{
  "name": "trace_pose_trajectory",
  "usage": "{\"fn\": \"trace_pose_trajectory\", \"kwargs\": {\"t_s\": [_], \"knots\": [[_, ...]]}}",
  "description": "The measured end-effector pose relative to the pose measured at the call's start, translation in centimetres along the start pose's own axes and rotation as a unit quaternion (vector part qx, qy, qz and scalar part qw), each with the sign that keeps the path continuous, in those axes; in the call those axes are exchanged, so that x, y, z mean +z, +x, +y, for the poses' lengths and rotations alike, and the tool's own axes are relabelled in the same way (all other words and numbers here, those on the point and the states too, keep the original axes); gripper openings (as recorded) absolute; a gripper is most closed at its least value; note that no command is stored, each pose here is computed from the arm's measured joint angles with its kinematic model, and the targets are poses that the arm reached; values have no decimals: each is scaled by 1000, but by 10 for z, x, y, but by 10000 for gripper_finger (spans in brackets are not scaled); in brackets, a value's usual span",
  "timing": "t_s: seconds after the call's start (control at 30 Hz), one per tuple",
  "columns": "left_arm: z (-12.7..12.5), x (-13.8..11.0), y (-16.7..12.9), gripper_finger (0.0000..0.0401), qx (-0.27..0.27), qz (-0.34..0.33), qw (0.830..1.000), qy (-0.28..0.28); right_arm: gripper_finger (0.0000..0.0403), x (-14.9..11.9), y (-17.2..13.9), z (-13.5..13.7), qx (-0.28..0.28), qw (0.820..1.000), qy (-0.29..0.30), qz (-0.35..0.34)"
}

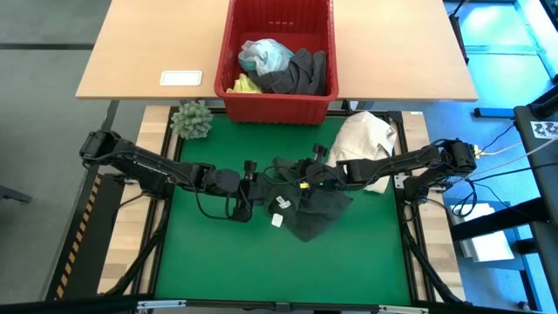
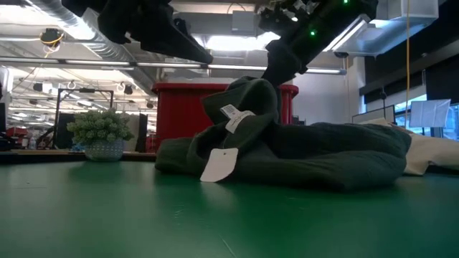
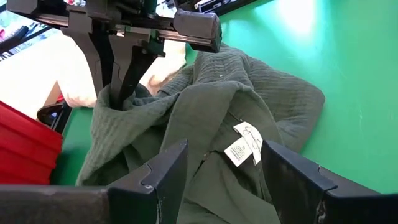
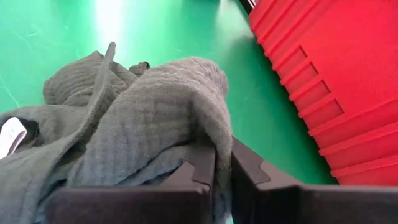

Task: Fold Laundry from Bin
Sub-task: Fold the dark green polo

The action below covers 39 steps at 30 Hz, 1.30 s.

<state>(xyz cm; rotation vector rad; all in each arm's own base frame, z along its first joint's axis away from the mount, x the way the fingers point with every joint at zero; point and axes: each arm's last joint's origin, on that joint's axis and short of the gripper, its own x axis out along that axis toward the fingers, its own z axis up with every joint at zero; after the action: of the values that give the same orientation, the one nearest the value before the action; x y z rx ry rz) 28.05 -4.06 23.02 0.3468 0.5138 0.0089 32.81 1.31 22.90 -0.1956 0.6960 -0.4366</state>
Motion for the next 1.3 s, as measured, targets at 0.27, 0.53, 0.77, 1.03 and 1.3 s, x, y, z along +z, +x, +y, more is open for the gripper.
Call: {"fn": "trace_pose_trajectory", "kwargs": {"t_s": [0.27, 0.53, 0.77, 1.03, 1.3], "knots": [[1, 0, 0, 196, 2, 0, 1000, -4, 24, 0, 1, 0, 0, 1000, 24, 2], [7, -1, 1, 196, 22, 2, 999, -34, 24, -1, 1, 1, 9, 1000, 27, 2], [8, -1, 1, 207, 29, 3, 999, -36, 24, -1, 0, 2, 21, 999, 36, 3], [8, 0, 1, 228, 28, -4, 999, -36, 24, -1, 0, 2, 27, 999, 36, 4], [0, 5, 0, 235, -31, -28, 998, -48, 39, -1, 1, 2, 27, 999, 33, 6]]}}
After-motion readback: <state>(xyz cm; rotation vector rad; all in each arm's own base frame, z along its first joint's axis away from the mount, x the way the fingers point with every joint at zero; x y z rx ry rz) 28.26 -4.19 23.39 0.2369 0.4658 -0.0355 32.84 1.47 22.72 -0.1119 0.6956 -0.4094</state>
